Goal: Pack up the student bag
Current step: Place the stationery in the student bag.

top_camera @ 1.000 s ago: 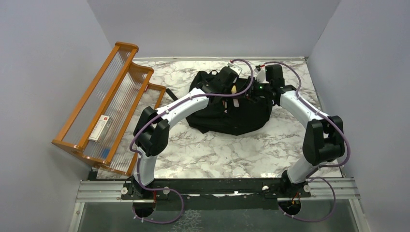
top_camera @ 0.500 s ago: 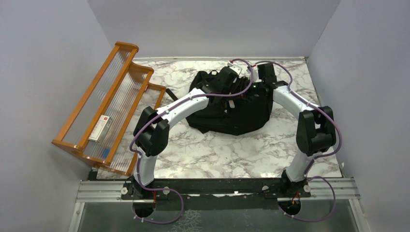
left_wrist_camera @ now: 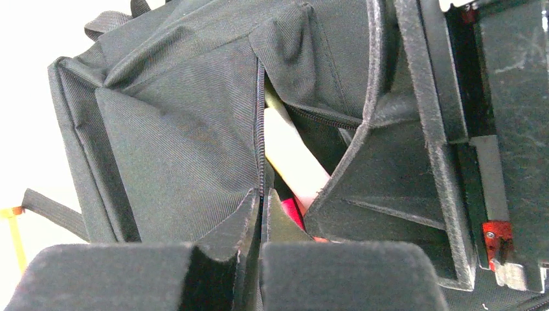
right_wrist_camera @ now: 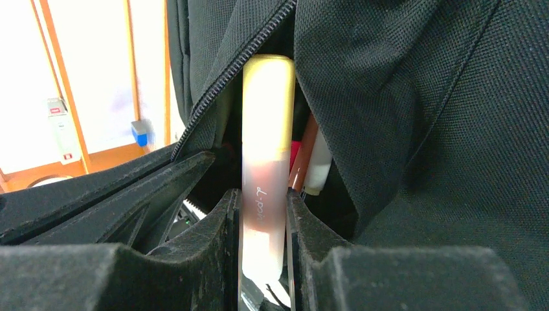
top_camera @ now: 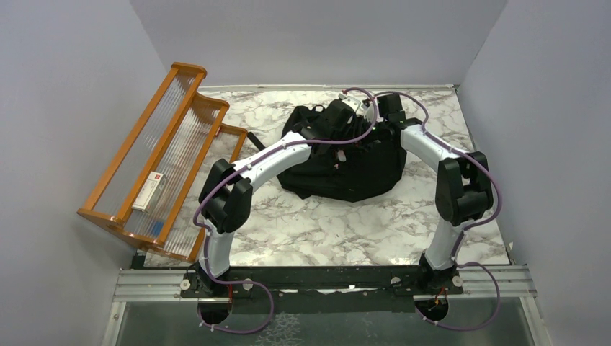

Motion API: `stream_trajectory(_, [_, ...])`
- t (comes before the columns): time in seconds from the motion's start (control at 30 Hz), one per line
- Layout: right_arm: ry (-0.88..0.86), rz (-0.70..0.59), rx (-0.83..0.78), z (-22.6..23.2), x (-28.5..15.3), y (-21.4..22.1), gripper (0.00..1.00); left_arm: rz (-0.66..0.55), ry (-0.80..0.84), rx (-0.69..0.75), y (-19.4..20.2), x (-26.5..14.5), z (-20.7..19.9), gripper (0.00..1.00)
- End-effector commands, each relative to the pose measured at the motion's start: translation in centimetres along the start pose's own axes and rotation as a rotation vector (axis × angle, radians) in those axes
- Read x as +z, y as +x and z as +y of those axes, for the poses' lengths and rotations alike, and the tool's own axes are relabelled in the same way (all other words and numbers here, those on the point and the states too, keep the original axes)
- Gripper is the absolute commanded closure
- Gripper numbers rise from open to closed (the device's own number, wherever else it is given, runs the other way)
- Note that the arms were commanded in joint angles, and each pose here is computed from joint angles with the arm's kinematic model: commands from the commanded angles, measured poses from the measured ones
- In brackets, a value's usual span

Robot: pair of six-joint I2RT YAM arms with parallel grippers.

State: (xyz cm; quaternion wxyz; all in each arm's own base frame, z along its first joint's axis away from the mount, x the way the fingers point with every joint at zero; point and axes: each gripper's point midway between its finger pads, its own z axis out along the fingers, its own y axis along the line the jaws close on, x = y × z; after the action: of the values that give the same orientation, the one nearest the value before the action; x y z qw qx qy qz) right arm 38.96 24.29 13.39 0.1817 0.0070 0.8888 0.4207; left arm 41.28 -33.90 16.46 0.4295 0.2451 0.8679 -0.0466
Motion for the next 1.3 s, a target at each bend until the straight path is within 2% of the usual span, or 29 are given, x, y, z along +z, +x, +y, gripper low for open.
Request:
stream_trajectory(0.0, [-0.035,-0.017,-0.014,1.2,0.5,-1.0,0.99,-0.081,0.011,-0.034,-2.7,-2.0,0.5,1.00])
stream_trajectory(0.37, [-0.022,-0.098,-0.033,1.0,2.3,-3.2,0.97,-0.084,0.009,-0.028,-2.7,-2.3,0.7,1.00])
stream_trajectory(0.73, [-0.011,-0.107,-0.076,1.5,2.5,-2.7,0.74,-0.079,0.013,-0.026,-2.5,-2.1,0.6,1.00])
stream_trajectory(1.27, [0.024,-0.140,-0.109,1.8,0.7,-2.2,0.58,-0.068,0.017,-0.024,-2.0,-2.0,0.5,1.00])
